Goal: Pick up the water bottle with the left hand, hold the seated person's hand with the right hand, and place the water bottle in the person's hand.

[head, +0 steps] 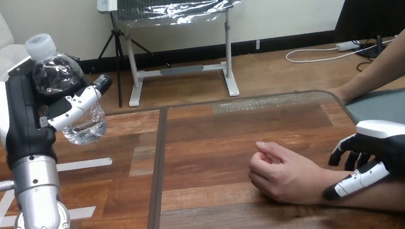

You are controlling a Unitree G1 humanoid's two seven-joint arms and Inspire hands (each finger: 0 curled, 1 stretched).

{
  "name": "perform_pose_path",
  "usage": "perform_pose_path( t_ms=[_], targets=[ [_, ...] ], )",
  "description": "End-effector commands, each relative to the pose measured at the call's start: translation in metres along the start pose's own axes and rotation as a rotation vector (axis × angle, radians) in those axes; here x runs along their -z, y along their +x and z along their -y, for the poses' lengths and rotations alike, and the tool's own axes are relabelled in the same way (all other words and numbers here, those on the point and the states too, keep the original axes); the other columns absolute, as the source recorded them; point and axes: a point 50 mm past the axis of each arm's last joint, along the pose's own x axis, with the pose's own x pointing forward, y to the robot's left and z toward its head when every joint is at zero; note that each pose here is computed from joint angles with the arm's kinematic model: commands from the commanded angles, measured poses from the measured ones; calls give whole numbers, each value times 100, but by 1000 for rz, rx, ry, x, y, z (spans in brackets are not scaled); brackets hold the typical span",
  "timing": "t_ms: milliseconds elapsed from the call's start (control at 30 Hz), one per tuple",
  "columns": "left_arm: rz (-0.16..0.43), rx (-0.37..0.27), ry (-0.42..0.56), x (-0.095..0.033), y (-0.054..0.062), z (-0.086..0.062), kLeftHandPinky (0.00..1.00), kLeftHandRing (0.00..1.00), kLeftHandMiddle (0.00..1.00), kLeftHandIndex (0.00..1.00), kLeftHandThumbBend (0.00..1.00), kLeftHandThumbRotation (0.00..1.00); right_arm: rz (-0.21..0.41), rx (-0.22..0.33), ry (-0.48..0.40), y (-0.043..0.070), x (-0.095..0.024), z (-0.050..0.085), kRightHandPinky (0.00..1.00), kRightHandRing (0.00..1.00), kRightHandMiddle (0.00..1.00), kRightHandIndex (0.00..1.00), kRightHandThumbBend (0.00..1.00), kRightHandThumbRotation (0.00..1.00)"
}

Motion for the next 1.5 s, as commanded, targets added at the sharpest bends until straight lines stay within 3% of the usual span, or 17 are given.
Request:
perform_pose_path(
  t_ms=[0, 200, 567, 900, 1200, 1467],
  targets=[
    [124, -38, -45, -29, 15, -2, 31, 36, 41, 42, 65, 0, 21, -233, 39, 13, -8, -60, 49, 57, 64, 79, 96, 56],
    [127, -47, -56, -30, 16, -3, 30, 36, 41, 42, 66, 0, 18, -245, 38, 13, -9, -62, 48, 57, 64, 78, 96, 53],
    [136, -57, -73, -32, 18, -7, 30, 36, 41, 42, 66, 0, 41, -259, 44, 14, -12, -67, 58, 69, 75, 78, 98, 47],
    [138, -68, -79, -34, 20, -9, 30, 36, 41, 42, 65, 0, 27, -315, 75, 14, -17, -72, 56, 68, 75, 80, 100, 43],
    [143, -78, -86, -36, 21, -10, 30, 36, 41, 42, 65, 0, 1, -388, 93, 15, -22, -76, 61, 77, 85, 86, 100, 42],
    [148, -80, -81, -36, 22, -12, 30, 36, 41, 42, 64, 0, 3, -398, 101, 13, -26, -79, 64, 82, 90, 89, 100, 37]
  ],
)
